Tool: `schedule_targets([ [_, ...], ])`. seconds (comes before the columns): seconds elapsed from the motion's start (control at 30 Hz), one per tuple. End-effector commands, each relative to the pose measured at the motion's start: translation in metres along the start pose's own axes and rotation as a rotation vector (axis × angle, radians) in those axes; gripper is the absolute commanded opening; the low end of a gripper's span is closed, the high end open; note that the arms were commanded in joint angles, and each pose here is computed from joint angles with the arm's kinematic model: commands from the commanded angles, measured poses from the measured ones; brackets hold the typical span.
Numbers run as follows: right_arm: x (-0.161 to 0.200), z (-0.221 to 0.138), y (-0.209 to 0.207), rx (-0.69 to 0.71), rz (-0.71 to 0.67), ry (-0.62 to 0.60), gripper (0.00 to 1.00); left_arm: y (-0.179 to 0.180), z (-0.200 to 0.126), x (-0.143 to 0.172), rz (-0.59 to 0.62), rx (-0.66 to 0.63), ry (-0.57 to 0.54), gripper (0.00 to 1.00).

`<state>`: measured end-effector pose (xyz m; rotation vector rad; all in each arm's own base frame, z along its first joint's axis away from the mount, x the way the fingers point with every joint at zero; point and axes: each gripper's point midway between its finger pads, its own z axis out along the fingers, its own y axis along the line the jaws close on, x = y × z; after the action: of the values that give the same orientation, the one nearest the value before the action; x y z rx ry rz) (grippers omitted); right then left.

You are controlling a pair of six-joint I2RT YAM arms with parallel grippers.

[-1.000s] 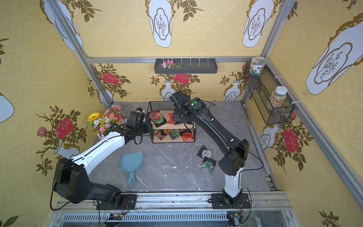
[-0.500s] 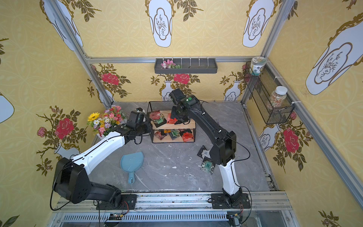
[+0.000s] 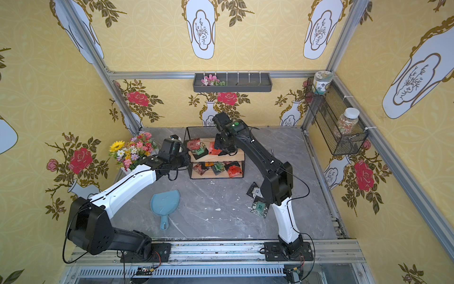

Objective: Remove the tea bags from the shelf
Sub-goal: Pick up the tea bag from the shelf.

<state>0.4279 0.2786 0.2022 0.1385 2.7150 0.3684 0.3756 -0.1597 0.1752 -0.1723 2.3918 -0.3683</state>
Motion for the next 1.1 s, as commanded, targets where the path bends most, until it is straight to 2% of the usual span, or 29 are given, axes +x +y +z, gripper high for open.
schedule_targets([
  [0.0,-0.001,0.005,0.000,0.000,0.012,-0.003,0.55,-0.003,0.002,0.004,0.007,0.017,0.019,0.30],
  [0.2,0.004,0.012,0.000,0.002,0.014,0.017,0.52,-0.003,0.002,0.004,0.007,0.019,0.020,0.30],
  [0.4,0.006,0.015,-0.001,0.003,0.023,0.022,0.43,-0.003,0.002,0.004,0.008,0.018,0.019,0.30],
  [0.8,0.013,0.013,-0.005,0.010,0.031,0.033,0.14,-0.002,0.002,0.004,0.010,0.015,0.017,0.30],
  [1.07,0.007,0.003,0.003,-0.021,0.022,0.002,0.01,-0.002,0.001,0.004,0.012,0.014,0.016,0.30],
])
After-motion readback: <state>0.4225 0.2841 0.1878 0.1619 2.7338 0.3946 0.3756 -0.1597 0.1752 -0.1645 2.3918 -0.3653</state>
